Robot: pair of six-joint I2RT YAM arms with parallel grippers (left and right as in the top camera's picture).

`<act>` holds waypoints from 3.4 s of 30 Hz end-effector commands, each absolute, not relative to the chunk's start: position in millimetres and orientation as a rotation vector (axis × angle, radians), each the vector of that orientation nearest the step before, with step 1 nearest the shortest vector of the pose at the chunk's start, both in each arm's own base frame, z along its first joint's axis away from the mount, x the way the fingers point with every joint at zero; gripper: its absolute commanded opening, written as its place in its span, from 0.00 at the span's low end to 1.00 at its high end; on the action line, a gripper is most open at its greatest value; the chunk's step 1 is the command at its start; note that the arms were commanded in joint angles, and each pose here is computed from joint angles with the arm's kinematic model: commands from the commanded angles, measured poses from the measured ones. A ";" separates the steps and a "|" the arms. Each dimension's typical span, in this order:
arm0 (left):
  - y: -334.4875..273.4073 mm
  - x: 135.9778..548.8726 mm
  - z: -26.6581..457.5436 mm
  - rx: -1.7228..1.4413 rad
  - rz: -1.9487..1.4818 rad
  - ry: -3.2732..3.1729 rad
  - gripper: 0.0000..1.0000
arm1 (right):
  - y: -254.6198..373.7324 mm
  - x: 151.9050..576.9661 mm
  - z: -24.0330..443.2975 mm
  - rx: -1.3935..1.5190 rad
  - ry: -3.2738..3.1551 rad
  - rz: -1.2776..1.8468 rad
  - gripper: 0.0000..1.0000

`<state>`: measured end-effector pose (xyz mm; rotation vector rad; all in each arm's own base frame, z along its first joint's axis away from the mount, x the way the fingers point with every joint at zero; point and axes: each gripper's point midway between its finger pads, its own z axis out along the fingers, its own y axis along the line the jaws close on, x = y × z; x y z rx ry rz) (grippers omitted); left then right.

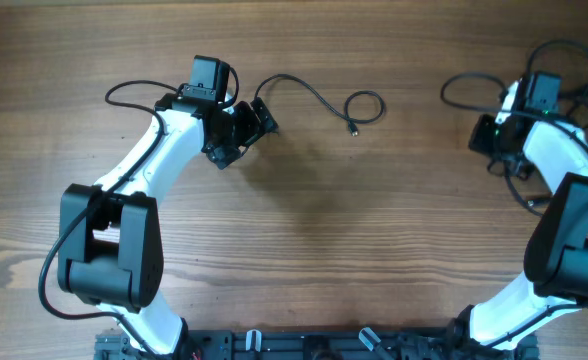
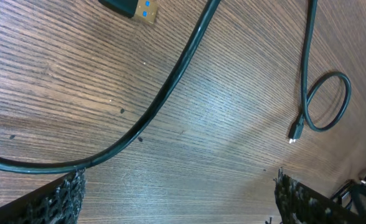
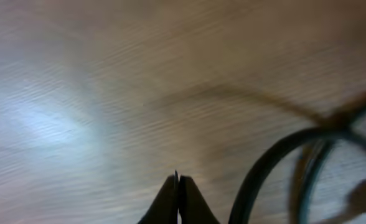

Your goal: Untangle cables

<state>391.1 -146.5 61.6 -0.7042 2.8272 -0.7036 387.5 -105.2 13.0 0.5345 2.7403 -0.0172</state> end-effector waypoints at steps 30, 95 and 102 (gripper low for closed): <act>-142.4 396.2 70.8 -0.672 -0.666 2.794 1.00 | -151.6 353.8 -33.6 0.913 2.603 0.440 0.17; -139.4 399.8 70.7 -0.673 -0.641 2.779 1.00 | 121.2 411.5 3.9 0.630 2.634 0.520 0.04; -139.5 400.6 71.0 -0.665 -0.641 2.776 0.96 | 121.4 361.6 27.8 0.521 2.807 0.515 0.04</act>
